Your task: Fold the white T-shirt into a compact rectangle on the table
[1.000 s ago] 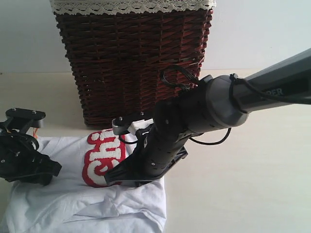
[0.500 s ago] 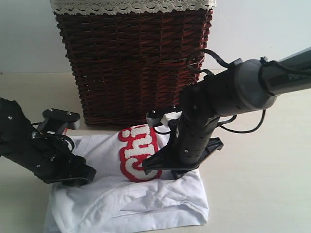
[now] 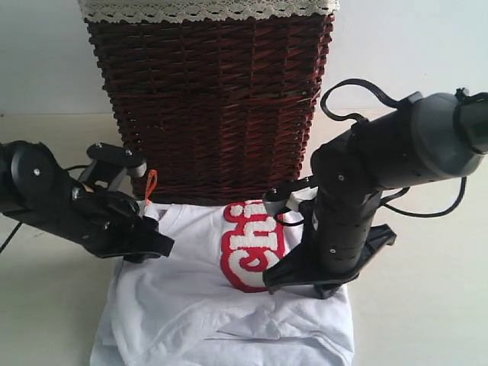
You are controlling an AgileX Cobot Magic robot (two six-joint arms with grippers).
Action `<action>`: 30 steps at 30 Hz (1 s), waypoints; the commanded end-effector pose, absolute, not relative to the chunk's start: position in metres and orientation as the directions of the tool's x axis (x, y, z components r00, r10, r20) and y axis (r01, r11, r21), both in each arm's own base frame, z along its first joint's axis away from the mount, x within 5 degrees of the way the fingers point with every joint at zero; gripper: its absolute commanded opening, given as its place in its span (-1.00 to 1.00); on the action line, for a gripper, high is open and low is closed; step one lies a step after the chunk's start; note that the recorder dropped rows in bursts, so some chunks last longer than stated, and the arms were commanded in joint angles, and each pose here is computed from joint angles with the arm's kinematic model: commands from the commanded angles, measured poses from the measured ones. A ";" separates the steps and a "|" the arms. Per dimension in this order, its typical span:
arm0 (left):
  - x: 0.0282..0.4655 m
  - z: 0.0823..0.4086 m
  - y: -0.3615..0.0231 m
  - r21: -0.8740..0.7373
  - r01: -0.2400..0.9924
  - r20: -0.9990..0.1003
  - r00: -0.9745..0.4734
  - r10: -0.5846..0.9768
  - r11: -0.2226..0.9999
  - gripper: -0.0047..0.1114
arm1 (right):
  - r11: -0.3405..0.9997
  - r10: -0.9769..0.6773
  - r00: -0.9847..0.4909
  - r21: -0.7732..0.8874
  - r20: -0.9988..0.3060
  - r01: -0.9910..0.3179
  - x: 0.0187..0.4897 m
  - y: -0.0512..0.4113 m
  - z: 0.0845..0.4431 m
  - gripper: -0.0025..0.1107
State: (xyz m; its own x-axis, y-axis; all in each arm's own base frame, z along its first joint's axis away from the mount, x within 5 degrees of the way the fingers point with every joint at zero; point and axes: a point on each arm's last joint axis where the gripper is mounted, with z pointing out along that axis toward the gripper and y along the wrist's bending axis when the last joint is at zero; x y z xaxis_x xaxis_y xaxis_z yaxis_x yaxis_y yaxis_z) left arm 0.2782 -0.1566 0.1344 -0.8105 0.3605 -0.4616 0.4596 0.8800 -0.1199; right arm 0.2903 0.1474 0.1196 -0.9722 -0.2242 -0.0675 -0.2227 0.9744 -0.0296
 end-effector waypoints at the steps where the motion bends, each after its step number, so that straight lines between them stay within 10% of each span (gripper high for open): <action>1: 0.280 0.165 -0.161 -0.117 0.506 -0.508 -0.770 0.386 0.855 0.06 | 0.970 -0.240 -0.955 -0.084 -0.173 -0.228 0.290 0.137 0.151 -0.93; 6: 0.271 0.203 -0.156 -0.135 0.488 -0.604 -0.730 0.319 0.862 -0.17 | 0.964 -0.265 -0.902 -0.131 -0.341 -0.234 0.288 0.128 0.199 -0.83; 12: 0.241 0.232 -0.139 -0.133 0.484 -0.679 -0.680 0.276 0.865 -0.91 | 0.959 -0.283 -0.827 -0.158 -0.485 -0.235 0.273 0.115 0.240 -0.84; 30: 0.123 0.279 -0.078 -0.168 0.509 -0.878 -0.467 0.107 0.845 -0.92 | 0.972 -0.199 -0.560 -0.089 -0.804 -0.217 0.167 0.060 0.290 -0.84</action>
